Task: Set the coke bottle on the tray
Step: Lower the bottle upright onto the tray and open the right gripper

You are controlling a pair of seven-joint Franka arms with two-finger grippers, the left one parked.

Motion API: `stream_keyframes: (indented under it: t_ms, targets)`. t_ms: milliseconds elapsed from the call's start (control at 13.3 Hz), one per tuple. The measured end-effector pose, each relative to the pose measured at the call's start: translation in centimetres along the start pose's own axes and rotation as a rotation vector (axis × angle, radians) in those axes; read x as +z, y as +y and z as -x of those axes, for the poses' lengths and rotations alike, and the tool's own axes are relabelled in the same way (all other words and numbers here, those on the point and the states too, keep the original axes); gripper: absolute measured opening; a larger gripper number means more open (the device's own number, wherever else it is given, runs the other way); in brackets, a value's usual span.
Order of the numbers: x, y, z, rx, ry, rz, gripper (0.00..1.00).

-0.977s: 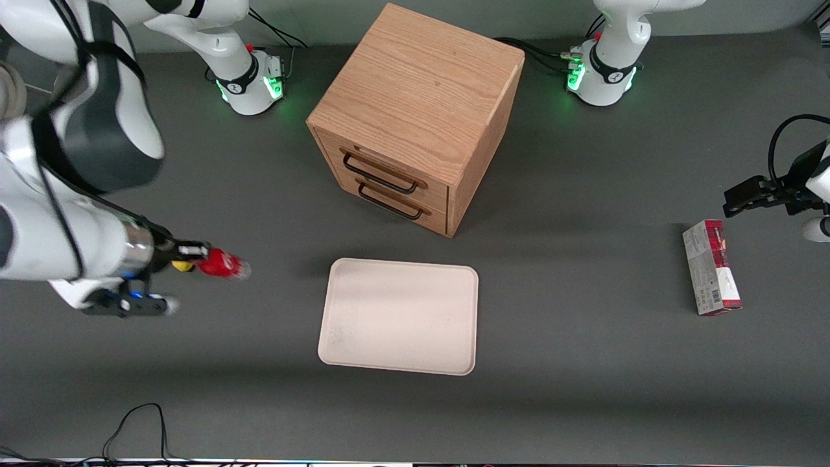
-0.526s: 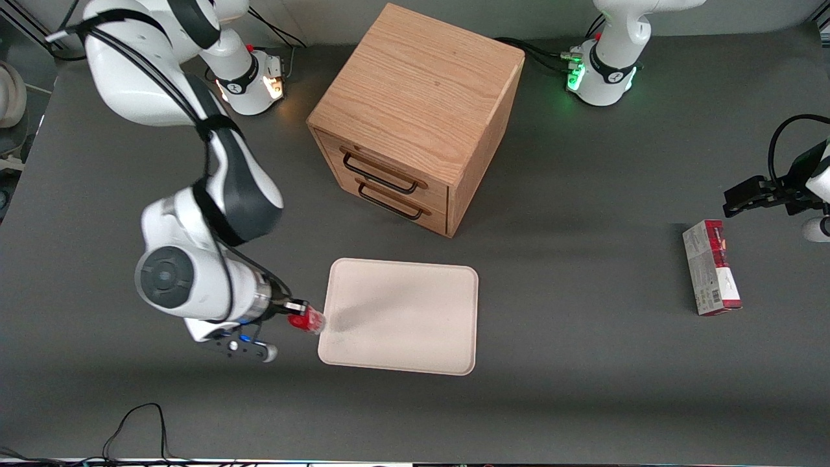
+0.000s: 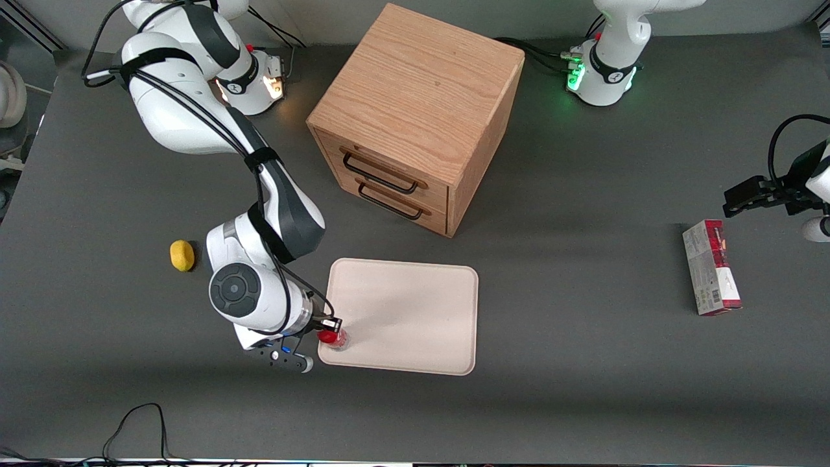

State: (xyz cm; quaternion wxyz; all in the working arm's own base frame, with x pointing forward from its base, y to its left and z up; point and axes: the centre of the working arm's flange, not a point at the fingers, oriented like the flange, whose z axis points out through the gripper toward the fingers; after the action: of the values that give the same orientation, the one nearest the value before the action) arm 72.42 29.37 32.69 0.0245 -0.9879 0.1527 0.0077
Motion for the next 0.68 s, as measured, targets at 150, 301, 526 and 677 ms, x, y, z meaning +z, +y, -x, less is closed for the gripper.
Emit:
stream_keyframes:
  t_ms: [150, 301, 526, 677]
  targets:
    - [-0.3, -0.04, -0.08, 0.001, 0.005, -0.004, 0.31]
    - [-0.46, -0.05, -0.13, 0.001, 0.007, -0.006, 0.31]
    - [-0.59, -0.07, -0.16, 0.002, 0.009, -0.008, 0.46]
    - [-0.75, -0.08, -0.21, 0.002, 0.012, -0.01, 0.69]
